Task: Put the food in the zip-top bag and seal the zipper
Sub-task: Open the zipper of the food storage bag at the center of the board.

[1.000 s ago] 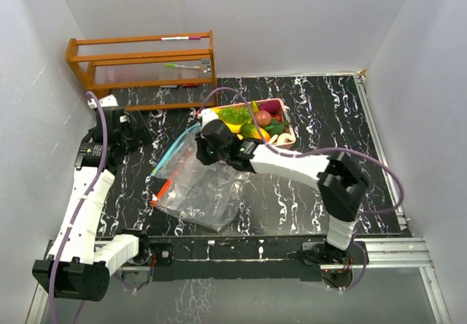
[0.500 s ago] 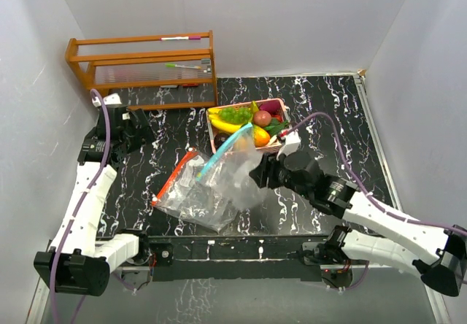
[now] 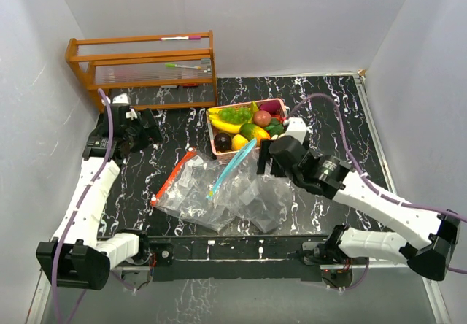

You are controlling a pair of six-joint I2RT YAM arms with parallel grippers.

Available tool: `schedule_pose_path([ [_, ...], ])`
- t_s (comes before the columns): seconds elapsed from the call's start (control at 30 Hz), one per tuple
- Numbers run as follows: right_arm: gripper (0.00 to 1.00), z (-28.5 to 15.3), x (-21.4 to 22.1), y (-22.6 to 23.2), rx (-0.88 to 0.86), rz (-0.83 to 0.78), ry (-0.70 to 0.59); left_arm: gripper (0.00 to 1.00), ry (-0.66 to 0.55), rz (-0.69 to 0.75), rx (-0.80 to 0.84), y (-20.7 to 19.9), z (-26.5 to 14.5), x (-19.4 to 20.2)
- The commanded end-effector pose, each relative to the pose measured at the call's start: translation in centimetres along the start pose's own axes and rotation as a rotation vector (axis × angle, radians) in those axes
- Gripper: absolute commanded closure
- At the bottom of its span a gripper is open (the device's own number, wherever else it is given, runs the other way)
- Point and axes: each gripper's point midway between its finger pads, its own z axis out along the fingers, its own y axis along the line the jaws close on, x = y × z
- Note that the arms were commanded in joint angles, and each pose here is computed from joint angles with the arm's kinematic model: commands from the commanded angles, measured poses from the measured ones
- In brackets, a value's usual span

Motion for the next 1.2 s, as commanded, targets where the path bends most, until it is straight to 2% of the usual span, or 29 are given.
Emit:
schedule_pose_path([
  [0.0, 0.09, -1.3, -6.4, 2.0, 0.009, 0.002, -0.159, 0.03, 0.03, -0.026, 0.065, -1.1, 0.4, 0.7],
  [0.1, 0.1, 0.8, -7.9, 4.2, 0.017, -0.01, -0.177, 0.03, 0.044, -0.035, 0.098, -1.7, 0.7, 1.2],
  [0.27, 0.13, 6.0, -6.1, 6.5, 0.09, -0.022, -0.068, 0.03, 0.095, -0.045, 0.221, -3.8, 0.6, 2.1],
  [0.47, 0.17, 6.7, -3.5, 5.7, 0.13, -0.027, 0.02, 0.03, 0.205, -0.077, 0.439, -7.5, 0.2, 4.8],
  [0.67, 0.18, 6.6, -1.1, 4.6, 0.156, 0.0, 0.09, 0.03, 0.213, -0.058, 0.496, -9.1, 0.0, 4.6],
  [0.83, 0.19, 8.6, 0.2, 5.8, 0.168, 0.023, 0.125, 0.03, 0.208, -0.022, 0.511, -9.8, -0.1, 4.7],
  [1.07, 0.2, 11.1, 2.1, 4.8, 0.265, 0.024, 0.136, 0.03, 0.225, 0.005, 0.519, -10.1, -0.7, 5.8],
  [1.13, 0.25, 11.4, 2.6, 4.5, 0.281, 0.023, 0.143, 0.03, 0.223, 0.007, 0.517, -10.1, -0.7, 5.9],
  [1.17, 0.33, 11.4, 2.6, 4.4, 0.287, 0.026, 0.142, 0.03, 0.22, 0.008, 0.516, -10.0, -0.7, 5.8],
])
